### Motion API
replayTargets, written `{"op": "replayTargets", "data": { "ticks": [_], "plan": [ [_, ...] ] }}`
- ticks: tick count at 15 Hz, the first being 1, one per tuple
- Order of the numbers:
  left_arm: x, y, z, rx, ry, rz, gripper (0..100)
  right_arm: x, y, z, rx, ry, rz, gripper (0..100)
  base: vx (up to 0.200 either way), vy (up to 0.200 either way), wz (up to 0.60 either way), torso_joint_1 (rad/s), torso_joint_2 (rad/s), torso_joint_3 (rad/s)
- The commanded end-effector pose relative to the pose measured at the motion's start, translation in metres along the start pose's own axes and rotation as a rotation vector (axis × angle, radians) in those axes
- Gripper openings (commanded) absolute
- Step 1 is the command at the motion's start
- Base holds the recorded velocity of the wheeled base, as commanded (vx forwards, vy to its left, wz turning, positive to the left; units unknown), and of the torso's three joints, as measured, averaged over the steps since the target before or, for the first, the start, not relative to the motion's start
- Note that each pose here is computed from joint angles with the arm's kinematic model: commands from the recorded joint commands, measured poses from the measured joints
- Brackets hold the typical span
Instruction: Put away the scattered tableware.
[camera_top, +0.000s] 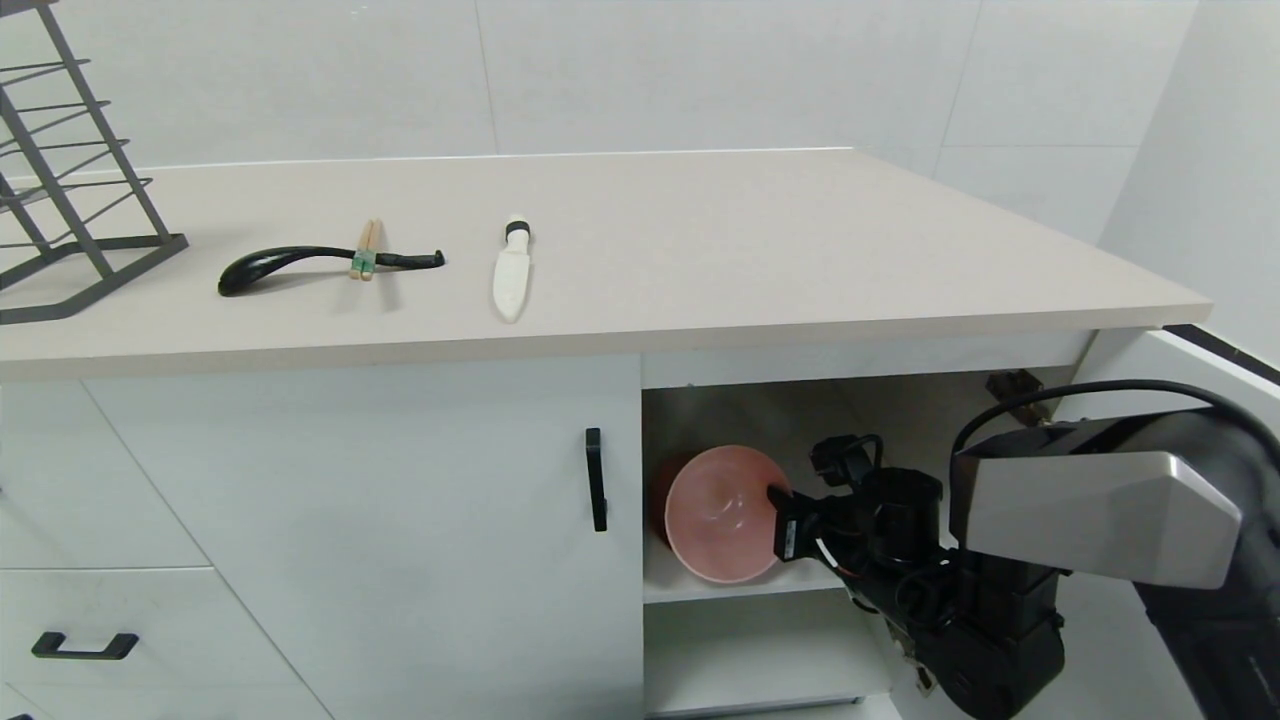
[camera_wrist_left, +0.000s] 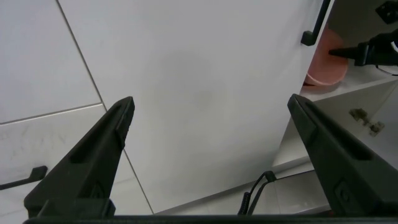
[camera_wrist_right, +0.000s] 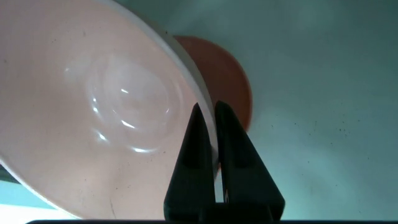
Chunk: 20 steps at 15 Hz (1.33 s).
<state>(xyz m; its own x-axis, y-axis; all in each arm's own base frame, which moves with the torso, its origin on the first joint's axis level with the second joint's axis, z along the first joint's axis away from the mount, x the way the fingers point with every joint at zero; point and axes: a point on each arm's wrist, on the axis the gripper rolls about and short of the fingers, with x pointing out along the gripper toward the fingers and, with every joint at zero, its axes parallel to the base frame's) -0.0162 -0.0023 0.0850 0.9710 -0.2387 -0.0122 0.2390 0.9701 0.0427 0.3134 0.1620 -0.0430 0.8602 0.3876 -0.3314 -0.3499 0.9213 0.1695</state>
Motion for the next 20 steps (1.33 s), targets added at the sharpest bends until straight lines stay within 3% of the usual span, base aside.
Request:
{"op": "replayTargets", "data": {
  "ticks": [1,10,11,16,19,20],
  "plan": [
    [0.0,0.0,0.0,-0.002,0.004,0.0,100,0.001,0.001,0.0,-0.001,-0.003,0.003,100,0.0,0.0,0.0,0.0,0.0,0.0],
    [0.0,-0.001,0.0,-0.009,0.003,-0.069,100,-0.001,0.007,0.007,-0.071,-0.032,0.046,100,0.0,0.0,0.0,0.0,0.0,0.0],
    [0.0,-0.001,0.0,-0.014,0.005,-0.063,100,-0.015,0.012,0.025,-0.101,-0.069,0.054,100,0.0,0.0,0.0,0.0,0.0,0.0],
    [0.0,0.0,0.0,-0.01,0.005,-0.015,100,-0.099,0.019,0.044,-0.183,-0.024,0.071,100,0.0,0.0,0.0,0.0,0.0,0.0],
    [0.0,-0.001,0.0,-0.022,0.002,0.005,100,-0.162,0.017,0.065,-0.18,-0.09,0.081,100,0.0,0.0,0.0,0.0,0.0,0.0],
    [-0.003,-0.003,-0.001,-0.027,-0.036,0.063,100,-0.186,0.015,0.067,-0.186,-0.11,0.083,100,0.0,0.0,0.0,0.0,0.0,0.0]
  ]
}}
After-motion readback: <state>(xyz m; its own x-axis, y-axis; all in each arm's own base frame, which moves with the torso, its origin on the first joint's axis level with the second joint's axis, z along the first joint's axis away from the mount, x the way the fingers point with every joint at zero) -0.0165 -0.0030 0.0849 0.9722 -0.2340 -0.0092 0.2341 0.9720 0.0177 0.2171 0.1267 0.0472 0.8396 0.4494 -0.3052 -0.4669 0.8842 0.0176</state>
